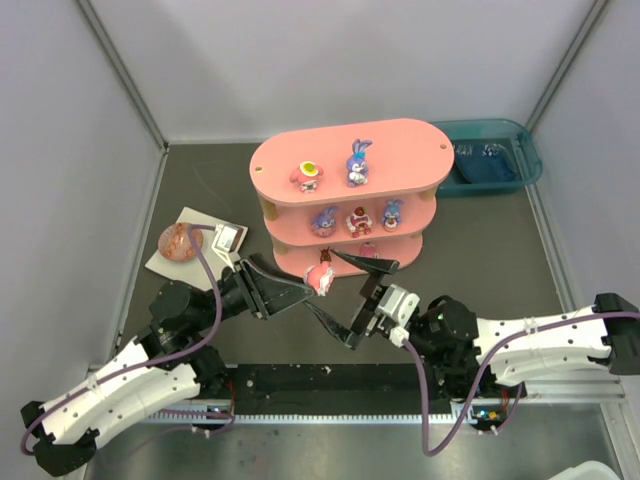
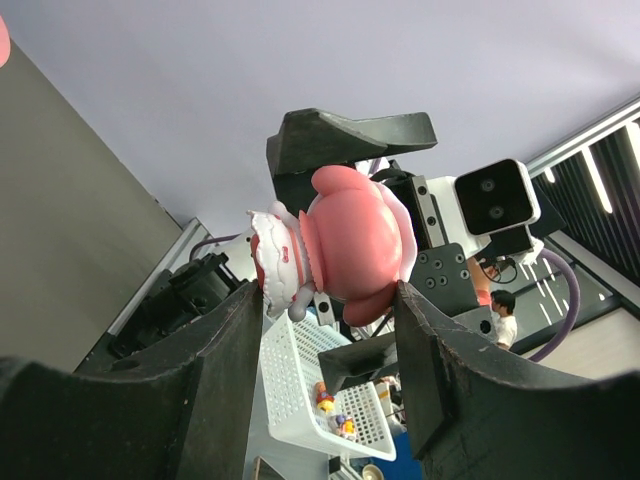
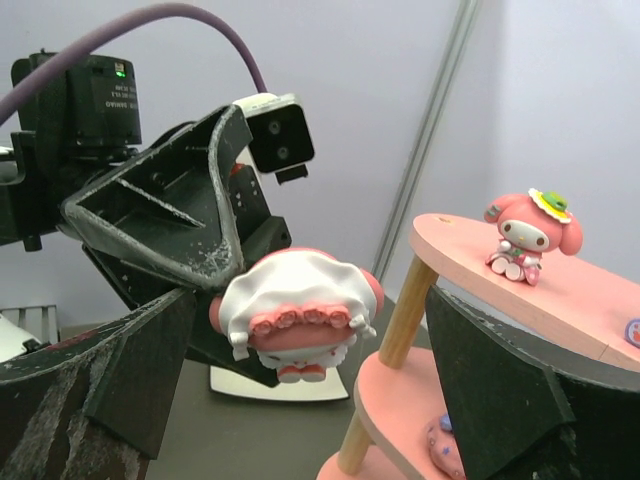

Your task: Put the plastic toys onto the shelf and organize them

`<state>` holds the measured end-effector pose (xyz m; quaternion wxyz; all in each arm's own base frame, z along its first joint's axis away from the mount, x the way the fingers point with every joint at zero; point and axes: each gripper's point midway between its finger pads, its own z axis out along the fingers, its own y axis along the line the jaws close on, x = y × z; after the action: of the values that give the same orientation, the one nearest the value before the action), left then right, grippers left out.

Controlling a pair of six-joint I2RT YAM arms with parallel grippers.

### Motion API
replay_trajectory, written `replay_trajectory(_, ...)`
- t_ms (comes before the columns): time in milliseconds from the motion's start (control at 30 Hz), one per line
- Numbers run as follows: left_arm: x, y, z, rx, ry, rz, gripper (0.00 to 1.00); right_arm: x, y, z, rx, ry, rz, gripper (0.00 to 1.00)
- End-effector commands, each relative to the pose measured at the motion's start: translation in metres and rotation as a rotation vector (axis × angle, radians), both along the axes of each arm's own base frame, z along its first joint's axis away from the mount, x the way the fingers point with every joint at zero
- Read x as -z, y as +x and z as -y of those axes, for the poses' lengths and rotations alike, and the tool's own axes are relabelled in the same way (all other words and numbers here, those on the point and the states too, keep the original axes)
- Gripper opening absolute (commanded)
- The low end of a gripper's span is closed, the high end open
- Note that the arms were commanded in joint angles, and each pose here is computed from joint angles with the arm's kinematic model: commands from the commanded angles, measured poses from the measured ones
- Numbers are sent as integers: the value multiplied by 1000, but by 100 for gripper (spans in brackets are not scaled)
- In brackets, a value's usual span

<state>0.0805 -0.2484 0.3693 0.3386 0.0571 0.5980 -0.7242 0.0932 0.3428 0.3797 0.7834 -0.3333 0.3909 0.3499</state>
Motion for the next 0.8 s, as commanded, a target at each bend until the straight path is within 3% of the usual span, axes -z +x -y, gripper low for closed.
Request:
replay_trajectory(0,-17,-5,-3,14,-63,43,42,-36,-9,2,-31,93,31,97)
replay_trajectory(767,-14,-4,-3,7,-66,40,40,-29,-11,-6,-49,49,37,59)
